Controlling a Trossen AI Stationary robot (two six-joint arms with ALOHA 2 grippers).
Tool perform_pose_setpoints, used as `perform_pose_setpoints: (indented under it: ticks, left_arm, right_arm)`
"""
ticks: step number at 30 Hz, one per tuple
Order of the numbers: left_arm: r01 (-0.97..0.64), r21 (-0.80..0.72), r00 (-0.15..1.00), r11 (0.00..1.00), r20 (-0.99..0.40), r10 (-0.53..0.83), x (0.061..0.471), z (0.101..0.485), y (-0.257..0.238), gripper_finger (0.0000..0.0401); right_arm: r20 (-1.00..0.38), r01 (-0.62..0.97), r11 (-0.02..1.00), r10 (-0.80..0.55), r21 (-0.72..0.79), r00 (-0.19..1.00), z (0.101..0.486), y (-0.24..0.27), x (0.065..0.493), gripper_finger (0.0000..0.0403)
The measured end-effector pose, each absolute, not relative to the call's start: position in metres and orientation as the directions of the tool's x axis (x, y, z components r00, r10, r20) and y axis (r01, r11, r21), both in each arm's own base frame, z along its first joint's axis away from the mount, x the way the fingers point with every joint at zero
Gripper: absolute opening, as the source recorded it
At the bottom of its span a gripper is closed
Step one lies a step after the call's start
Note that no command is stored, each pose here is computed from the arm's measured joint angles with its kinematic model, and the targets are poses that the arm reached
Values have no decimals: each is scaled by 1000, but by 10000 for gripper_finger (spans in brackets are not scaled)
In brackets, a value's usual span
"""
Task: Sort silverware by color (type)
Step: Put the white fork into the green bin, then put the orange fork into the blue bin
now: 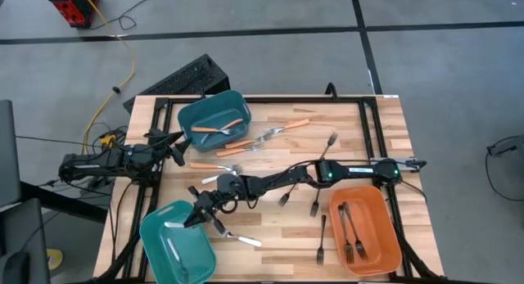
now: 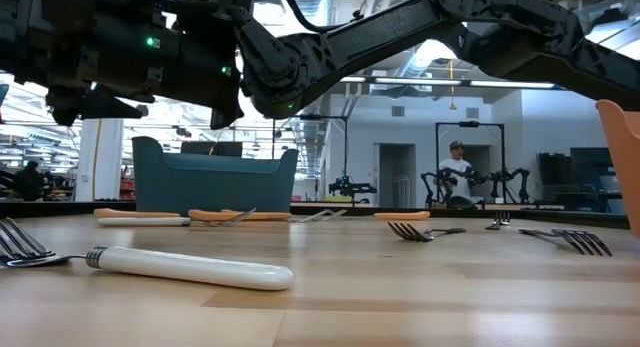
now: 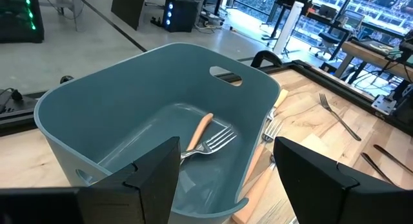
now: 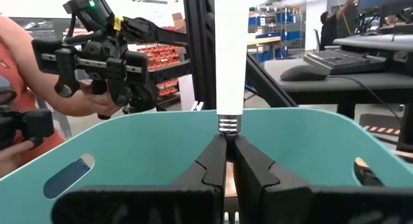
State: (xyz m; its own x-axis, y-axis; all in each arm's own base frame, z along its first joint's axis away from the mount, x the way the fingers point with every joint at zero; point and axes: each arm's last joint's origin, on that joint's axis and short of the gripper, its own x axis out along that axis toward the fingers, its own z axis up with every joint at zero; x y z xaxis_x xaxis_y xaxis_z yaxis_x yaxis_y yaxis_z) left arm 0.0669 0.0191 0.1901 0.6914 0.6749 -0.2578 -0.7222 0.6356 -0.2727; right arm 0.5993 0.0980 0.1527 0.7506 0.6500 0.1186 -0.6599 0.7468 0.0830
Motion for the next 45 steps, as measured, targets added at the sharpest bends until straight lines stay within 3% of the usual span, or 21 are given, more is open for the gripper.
perform_pose_setpoints:
  ticks: [11,22,35,45]
  left_arm:
    - [-722,-273,692,636,-258,674,67,190,19,235]
    - [-722,-272,692,636,-258,675,67,190,19,235]
    - [-723,-270,691,636,-260,674,67,190,19,235]
    - [-704,-275,710,655,-271,650,67,189,18,235]
  right_arm:
    - [114,-642,762,633,85,766,152,98,600,42]
    - [117,-621,780,611,79,783,152,97,600,85]
    - [117,-600,796,591,75,798,152,97,601,87]
    - [-11,-542,838,544,57,839,183,78,599,88]
